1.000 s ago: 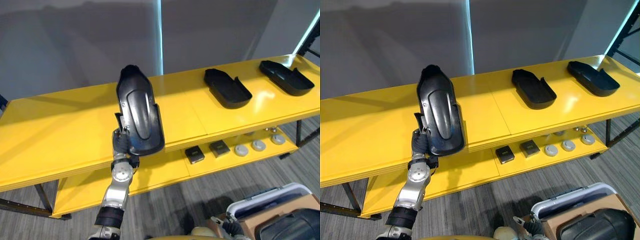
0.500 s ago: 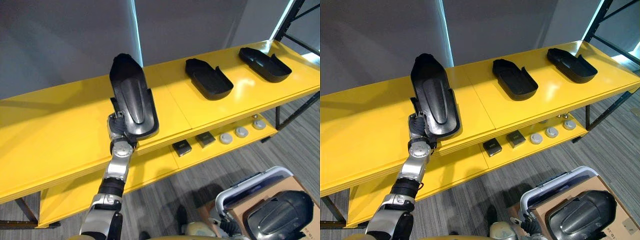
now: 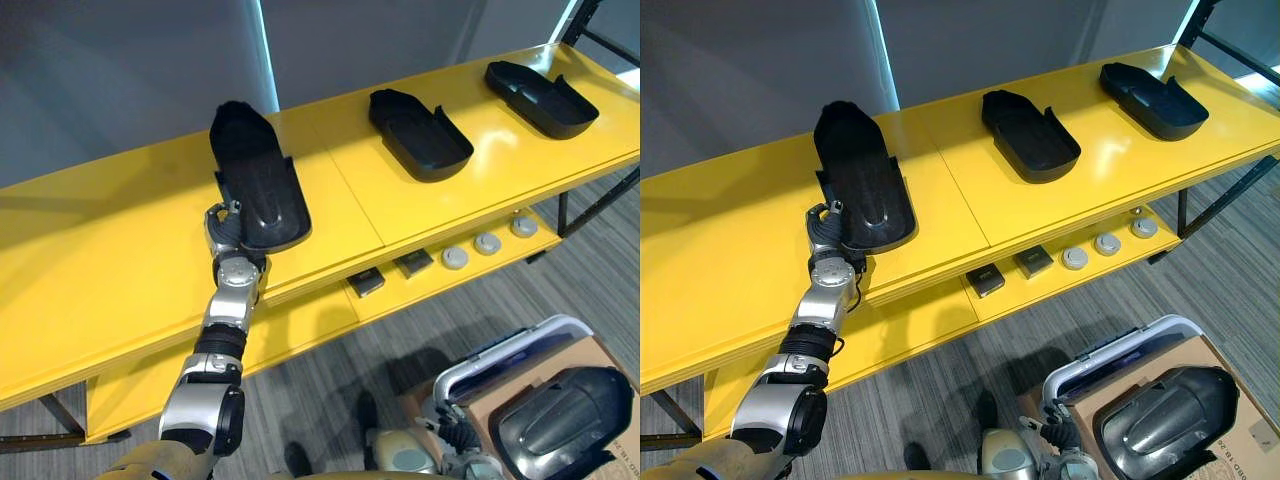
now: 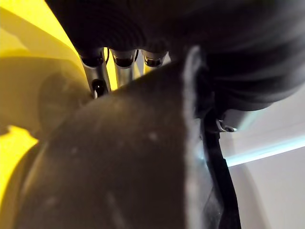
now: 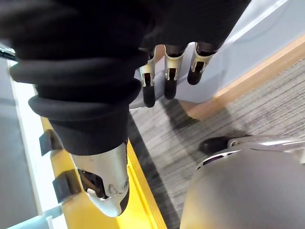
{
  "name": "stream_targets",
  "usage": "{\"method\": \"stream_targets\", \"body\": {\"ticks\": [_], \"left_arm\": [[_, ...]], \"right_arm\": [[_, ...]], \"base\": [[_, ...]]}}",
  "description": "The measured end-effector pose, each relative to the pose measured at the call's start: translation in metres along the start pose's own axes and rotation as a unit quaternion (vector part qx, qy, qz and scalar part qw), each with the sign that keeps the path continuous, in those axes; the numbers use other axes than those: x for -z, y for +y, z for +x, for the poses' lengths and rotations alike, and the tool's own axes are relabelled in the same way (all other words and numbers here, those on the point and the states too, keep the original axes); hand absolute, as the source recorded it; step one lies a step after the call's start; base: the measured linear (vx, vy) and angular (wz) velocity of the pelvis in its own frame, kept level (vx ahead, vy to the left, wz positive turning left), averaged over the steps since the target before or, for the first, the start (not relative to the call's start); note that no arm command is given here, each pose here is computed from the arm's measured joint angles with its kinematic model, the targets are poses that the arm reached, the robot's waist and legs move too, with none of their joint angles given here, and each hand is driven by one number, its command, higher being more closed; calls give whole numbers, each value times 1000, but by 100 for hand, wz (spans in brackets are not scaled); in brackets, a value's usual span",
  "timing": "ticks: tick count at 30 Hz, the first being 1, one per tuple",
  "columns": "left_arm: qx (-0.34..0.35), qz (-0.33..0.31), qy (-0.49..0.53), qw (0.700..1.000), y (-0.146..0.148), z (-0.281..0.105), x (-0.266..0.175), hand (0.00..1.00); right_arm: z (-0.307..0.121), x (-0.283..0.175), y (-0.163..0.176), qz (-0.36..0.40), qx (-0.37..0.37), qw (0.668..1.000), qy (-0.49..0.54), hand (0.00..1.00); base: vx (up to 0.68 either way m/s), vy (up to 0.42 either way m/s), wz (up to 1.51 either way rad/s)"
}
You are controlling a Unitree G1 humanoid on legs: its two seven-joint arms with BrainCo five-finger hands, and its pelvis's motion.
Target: Walk over and take plastic housings, then place them on the shelf
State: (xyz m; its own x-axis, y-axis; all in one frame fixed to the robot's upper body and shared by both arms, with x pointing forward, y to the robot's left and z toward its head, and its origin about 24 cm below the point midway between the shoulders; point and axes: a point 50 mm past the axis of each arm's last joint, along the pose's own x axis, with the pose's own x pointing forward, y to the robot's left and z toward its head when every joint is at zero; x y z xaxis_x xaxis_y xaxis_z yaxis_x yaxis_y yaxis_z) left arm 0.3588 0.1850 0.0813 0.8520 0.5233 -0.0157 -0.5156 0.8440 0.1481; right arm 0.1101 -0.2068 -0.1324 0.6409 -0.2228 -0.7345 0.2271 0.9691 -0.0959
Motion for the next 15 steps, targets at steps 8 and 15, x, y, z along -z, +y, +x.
{"method": "stream_targets", "body": {"ticks": [8, 15], "left_arm": [[-3, -60, 5, 998, -11, -9, -6, 0], [-19, -121, -13, 992, -4, -18, -13, 0]], "right_arm": [[0, 1, 2, 5, 1, 1000, 2, 0], [2, -4, 3, 6, 4, 1000, -4, 0]], "base": [[17, 9, 8], [1, 10, 4]]}}
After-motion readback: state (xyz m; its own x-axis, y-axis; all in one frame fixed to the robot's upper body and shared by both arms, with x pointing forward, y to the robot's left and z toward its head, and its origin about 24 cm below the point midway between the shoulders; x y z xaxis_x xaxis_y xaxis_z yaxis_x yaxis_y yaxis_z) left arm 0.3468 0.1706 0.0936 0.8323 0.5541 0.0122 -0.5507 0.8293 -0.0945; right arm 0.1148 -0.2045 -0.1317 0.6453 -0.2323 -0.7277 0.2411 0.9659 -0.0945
